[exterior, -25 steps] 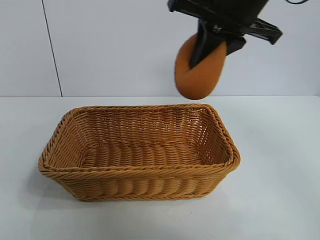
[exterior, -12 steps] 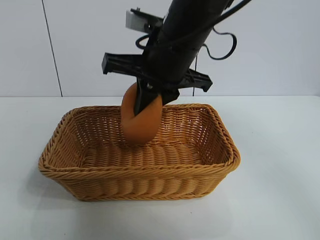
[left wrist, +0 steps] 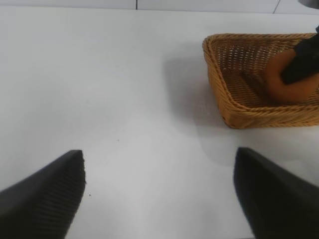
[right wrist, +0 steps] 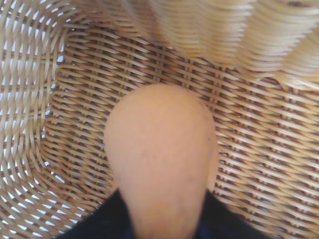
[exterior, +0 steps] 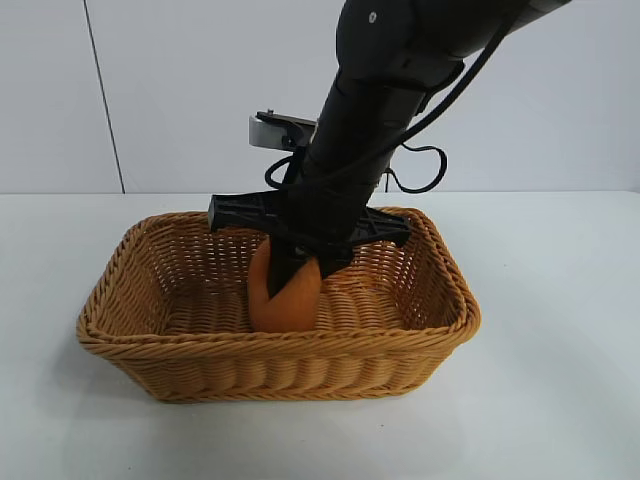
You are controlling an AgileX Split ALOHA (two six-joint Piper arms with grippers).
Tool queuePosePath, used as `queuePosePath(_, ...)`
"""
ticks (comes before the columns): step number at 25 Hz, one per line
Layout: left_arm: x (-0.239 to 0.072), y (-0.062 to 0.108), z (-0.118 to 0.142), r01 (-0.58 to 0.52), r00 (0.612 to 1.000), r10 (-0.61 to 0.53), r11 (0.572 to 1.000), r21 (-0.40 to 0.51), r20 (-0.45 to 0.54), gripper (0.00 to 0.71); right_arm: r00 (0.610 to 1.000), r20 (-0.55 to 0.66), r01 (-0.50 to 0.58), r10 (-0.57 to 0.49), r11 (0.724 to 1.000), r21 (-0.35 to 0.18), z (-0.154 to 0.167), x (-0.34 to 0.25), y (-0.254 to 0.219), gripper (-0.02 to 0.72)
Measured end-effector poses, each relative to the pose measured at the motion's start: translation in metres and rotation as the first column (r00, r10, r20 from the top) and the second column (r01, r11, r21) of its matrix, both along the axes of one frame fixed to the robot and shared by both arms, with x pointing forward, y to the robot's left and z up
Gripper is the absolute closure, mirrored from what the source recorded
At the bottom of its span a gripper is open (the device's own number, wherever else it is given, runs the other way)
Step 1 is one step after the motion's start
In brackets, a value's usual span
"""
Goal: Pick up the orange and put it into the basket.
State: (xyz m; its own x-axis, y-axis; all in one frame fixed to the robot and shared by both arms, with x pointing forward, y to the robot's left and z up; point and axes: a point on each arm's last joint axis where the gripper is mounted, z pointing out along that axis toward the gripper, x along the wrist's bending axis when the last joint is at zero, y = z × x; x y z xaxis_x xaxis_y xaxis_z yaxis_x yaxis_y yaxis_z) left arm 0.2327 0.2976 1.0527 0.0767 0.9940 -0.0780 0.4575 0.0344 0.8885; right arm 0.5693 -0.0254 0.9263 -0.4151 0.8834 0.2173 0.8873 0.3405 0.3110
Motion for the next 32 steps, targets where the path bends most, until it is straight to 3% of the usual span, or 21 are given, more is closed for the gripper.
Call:
queuePosePath(4,0.0,0.0,0.0,0.0,1.0,0.0,1.0,0.0,0.0,0.128,1.0,-0.011,-0.006,0.006,1.0,-0.008,0.004,-0.002,-0.001,0.131)
queuePosePath(7,0.0,0.0,0.0,0.0,1.0,0.0,1.0,0.0,0.0,0.128,1.0,-0.007,-0.013,0.013,1.0,-0.007,0.016,-0.005,-0.003,0.062)
queuePosePath(11,0.0,0.0,0.0,0.0,1.0,0.0,1.0,0.0,0.0,0.128,0.999,-0.022,-0.036,0.035,0.999,-0.031,0.045,-0.004,-0.004,0.048)
queuePosePath(16,0.0,0.0,0.0,-0.001,1.0,0.002,1.0,0.002,-0.001,0.128,0.997,-0.017,-0.082,0.081,0.989,-0.125,0.091,0.004,-0.005,0.042)
queuePosePath(20,0.0,0.0,0.0,-0.001,1.0,0.002,1.0,0.002,-0.001,0.128,0.997,0.059,-0.032,0.045,0.98,-0.199,0.124,0.017,-0.018,0.042)
queuePosePath(23,0.0,0.0,0.0,-0.001,1.0,0.002,1.0,0.002,-0.001,0.128,0.993,0.114,0.024,0.003,0.971,-0.237,0.133,0.031,-0.034,0.042)
queuePosePath(32,0.0,0.0,0.0,-0.001,1.0,0.002,1.0,0.002,-0.001,0.128,0.982,0.113,0.178,-0.154,0.95,-0.257,0.134,0.072,-0.114,0.042)
